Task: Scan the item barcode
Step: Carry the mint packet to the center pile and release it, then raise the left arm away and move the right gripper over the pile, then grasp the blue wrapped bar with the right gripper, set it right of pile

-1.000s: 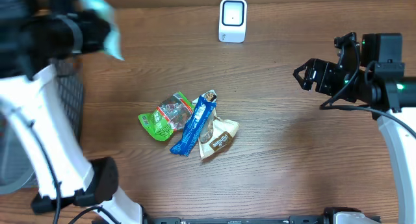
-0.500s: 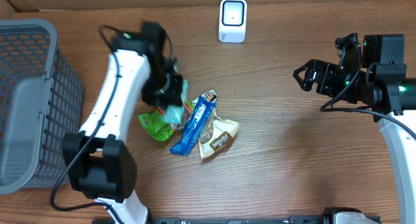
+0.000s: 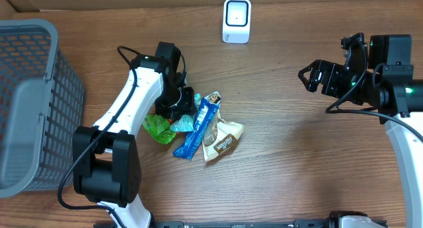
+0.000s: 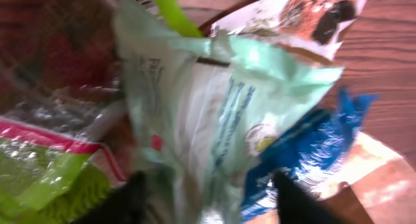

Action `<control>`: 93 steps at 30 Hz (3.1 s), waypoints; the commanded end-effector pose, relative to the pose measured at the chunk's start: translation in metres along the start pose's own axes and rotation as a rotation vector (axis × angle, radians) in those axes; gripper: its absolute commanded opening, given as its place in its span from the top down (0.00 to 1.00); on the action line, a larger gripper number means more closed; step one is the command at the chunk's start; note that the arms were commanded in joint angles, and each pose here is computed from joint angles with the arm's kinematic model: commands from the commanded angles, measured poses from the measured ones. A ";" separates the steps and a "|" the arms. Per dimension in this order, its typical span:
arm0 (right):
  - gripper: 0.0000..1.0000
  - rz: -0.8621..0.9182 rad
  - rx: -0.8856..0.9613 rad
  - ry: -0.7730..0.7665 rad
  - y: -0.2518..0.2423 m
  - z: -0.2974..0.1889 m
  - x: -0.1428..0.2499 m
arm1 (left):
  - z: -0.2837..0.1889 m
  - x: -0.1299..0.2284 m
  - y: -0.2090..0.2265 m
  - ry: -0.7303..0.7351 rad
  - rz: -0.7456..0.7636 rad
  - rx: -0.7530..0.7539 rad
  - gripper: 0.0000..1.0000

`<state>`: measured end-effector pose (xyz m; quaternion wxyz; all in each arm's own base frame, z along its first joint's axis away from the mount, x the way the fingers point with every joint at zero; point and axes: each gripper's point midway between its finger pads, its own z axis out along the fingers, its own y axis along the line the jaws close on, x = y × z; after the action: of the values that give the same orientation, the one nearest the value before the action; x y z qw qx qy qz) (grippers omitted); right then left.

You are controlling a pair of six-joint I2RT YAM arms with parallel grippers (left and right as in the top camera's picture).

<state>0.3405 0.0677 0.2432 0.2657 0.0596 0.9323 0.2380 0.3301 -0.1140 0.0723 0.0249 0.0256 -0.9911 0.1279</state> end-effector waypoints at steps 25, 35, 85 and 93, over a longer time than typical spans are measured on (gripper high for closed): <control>0.21 -0.019 -0.236 0.084 0.117 0.035 0.024 | -0.273 -0.046 -0.041 -0.644 0.147 -0.054 0.26; 0.40 0.099 -0.159 0.333 0.158 0.125 0.099 | -0.269 -0.051 -0.038 -0.641 0.145 -0.072 0.28; 0.57 0.070 0.015 0.517 0.154 0.247 0.219 | -0.220 -0.084 -0.022 -0.529 0.081 -0.145 0.00; 0.95 0.065 0.013 0.508 0.155 0.247 0.216 | -0.220 -0.084 -0.022 -0.529 0.082 -0.145 0.00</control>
<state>0.2806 0.3625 0.0407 0.0111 0.0236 0.9648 0.2619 0.4207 -0.0787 0.2899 -0.2413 0.0128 -0.9689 0.0526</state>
